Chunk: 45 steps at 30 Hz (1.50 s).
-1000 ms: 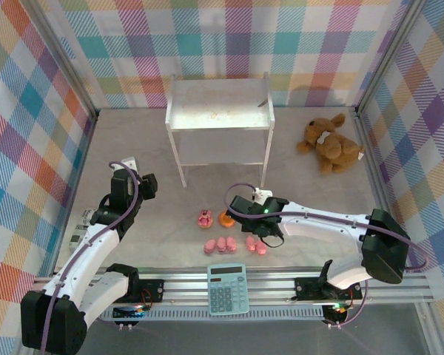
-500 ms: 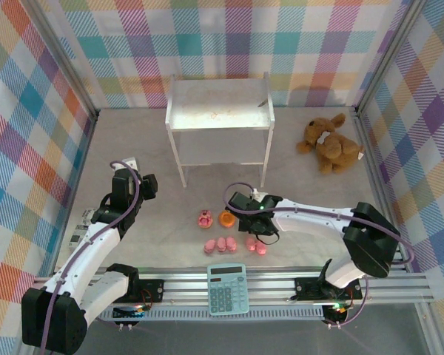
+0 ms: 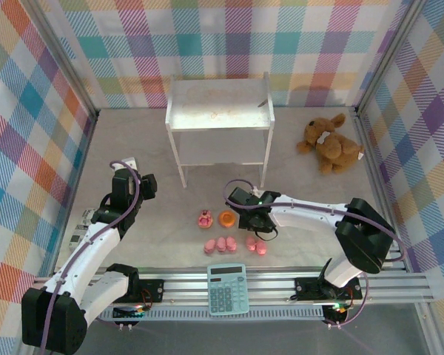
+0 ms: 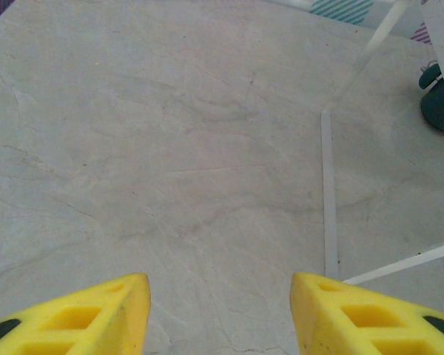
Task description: Place and organize the plastic toys onto the shelf
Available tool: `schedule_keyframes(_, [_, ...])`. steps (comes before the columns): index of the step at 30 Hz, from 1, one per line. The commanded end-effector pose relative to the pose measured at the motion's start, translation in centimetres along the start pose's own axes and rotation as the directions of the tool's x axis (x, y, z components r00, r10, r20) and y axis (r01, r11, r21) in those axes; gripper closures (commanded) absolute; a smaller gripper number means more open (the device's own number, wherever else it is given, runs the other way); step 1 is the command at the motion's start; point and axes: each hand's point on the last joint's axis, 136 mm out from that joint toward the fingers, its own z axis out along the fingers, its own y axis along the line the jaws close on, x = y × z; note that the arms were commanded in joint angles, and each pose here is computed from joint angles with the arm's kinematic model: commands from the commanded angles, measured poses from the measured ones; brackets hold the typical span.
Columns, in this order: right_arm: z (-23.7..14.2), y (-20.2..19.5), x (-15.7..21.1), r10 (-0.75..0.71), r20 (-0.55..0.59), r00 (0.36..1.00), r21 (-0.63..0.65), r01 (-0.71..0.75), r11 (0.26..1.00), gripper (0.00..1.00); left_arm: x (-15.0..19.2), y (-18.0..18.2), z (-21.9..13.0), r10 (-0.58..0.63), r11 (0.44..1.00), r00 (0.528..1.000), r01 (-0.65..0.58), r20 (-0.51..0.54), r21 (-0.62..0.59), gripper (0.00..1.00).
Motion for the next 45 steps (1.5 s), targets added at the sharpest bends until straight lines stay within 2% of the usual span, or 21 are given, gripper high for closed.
schedule_keyframes(1, [0.2,0.7,-0.3,-0.015,-0.009,1.0,-0.017,0.015,1.0,0.46,-0.9,-0.4,-0.1,0.011,1.0,1.0,-0.011,0.021,0.001,0.47])
schedule_keyframes(19, [1.0,0.1,-0.5,-0.024,-0.025,0.999,-0.002,0.024,1.0,0.57,-0.7,-0.3,0.3,0.02,1.0,1.0,-0.02,0.012,-0.006,0.47])
schedule_keyframes(28, [1.0,-0.4,0.0,-0.052,-0.041,0.998,-0.001,0.052,0.999,0.72,-0.5,-0.3,0.5,0.021,1.0,1.0,-0.021,0.005,-0.008,0.47])
schedule_keyframes(31, [0.9,-0.5,0.0,-0.056,-0.036,0.998,-0.012,0.056,0.998,0.81,-0.6,-0.4,0.4,0.022,1.0,1.0,-0.022,0.007,-0.007,0.48])
schedule_keyframes(34, [0.7,-0.5,0.0,-0.067,-0.033,0.997,-0.02,0.066,0.998,0.86,-0.5,-0.4,0.5,0.022,1.0,1.0,-0.022,0.005,-0.007,0.47])
schedule_keyframes(45, [-0.4,-0.2,-0.5,-0.085,-0.009,0.996,-0.054,0.084,0.995,0.91,-0.6,-0.4,0.5,0.023,1.0,1.0,-0.023,0.002,-0.007,0.48])
